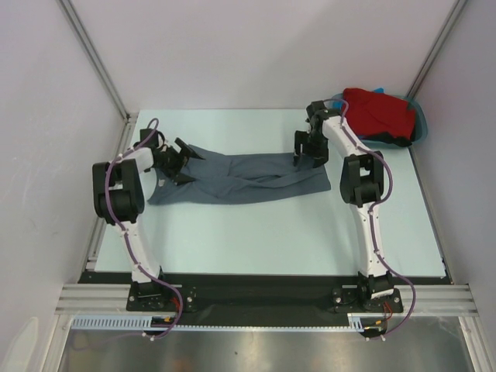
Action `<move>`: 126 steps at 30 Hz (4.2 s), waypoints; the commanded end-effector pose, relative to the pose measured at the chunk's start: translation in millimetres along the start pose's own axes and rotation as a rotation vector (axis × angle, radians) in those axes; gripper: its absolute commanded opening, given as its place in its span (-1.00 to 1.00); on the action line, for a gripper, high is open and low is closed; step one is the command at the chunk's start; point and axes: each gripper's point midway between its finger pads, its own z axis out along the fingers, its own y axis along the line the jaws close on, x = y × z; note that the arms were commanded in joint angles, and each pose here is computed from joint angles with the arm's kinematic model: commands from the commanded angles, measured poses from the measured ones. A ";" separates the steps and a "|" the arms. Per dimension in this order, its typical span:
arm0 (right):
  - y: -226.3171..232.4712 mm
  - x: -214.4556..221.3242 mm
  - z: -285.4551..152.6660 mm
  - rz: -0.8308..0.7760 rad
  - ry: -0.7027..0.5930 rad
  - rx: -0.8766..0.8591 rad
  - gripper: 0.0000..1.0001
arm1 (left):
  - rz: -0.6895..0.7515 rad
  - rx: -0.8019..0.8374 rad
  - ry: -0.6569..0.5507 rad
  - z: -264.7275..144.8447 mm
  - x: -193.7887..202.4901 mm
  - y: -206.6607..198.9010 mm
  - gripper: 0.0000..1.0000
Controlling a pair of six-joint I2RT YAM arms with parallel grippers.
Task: Fold and stack the t-shirts
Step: Fold the tshirt
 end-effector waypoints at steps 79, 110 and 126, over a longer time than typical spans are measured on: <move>80.0 145.1 -107.3 -0.269 0.199 0.016 0.10 | 0.557 0.146 -0.063 -21.9 21.8 -200.3 1.00; 123.7 185.5 -108.0 -0.410 0.265 -0.126 -1.00 | 0.664 -0.410 0.006 35.1 38.8 -83.3 -0.99; 129.3 227.4 -67.8 -0.466 0.405 -0.078 -1.00 | 0.643 -0.631 -0.030 83.2 4.9 -30.9 -0.99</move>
